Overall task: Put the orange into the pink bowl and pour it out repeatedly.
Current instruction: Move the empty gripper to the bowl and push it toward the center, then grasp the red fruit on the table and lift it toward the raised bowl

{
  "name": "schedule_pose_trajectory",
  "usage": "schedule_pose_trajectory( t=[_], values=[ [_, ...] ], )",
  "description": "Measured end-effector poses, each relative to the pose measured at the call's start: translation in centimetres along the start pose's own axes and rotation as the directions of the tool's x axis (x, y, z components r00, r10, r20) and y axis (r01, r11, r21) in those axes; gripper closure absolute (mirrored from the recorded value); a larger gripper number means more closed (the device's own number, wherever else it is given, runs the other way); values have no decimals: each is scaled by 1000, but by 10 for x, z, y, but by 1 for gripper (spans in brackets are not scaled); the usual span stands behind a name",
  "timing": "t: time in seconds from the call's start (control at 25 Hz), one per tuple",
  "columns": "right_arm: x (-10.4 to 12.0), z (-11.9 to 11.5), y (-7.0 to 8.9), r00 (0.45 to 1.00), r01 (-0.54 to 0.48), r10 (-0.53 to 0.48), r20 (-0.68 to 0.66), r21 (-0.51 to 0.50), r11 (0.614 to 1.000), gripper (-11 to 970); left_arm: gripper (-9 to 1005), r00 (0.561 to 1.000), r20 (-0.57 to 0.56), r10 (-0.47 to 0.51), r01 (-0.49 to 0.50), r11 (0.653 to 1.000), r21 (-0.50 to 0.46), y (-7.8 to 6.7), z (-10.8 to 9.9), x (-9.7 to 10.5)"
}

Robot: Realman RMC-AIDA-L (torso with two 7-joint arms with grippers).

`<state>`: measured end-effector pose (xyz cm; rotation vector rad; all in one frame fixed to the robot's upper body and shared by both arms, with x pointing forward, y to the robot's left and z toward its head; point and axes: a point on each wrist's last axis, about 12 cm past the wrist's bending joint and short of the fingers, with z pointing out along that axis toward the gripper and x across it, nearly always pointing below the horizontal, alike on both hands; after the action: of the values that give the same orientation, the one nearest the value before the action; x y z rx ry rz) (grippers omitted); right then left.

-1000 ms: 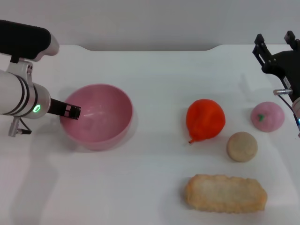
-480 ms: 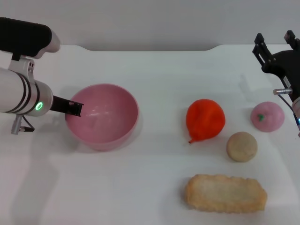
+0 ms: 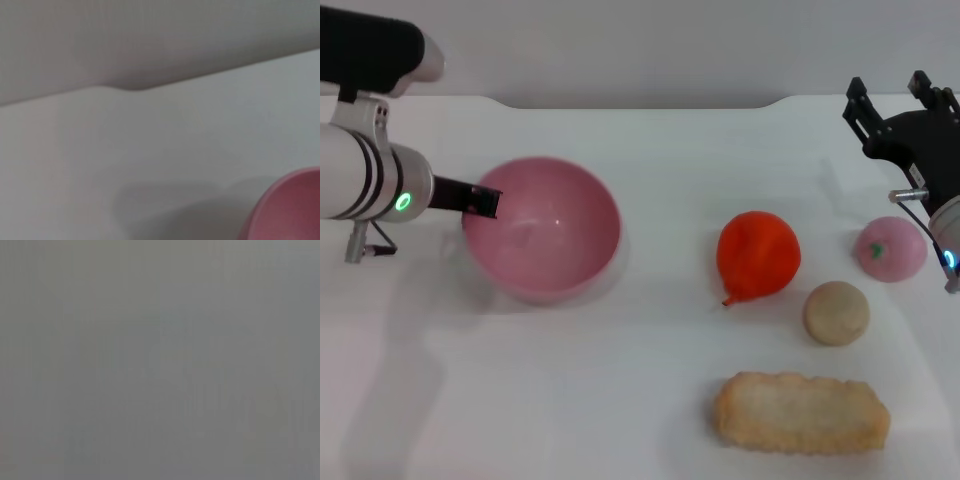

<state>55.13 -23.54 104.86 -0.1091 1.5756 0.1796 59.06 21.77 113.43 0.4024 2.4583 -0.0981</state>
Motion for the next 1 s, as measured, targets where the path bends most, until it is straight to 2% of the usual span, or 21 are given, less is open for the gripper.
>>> schedule_pose_trajectory(
  t=[0.32, 0.48, 0.68, 0.88, 1.0],
  values=[
    [-3, 3, 4, 1000, -4, 3, -16, -15, 1000, 269, 947, 999, 51, 14, -14, 1000, 0, -3, -11, -9],
    [-12, 8, 9, 998, -10, 7, -68, -40, 999, 270, 947, 997, 78, 29, -29, 1000, -4, -4, -20, -16],
    [-50, 19, 18, 976, -10, -8, -218, -81, 997, 272, 946, 994, 107, 28, -26, 999, -22, 0, -28, -24],
    [-85, 28, 27, 898, 1, -60, -436, -135, 991, 274, 946, 992, 122, 22, -18, 999, -29, 4, -28, -28],
    [-96, 27, 31, 872, 14, -91, -482, -160, 987, 275, 946, 991, 132, 25, -20, 999, -38, 8, -31, -31]
  ],
)
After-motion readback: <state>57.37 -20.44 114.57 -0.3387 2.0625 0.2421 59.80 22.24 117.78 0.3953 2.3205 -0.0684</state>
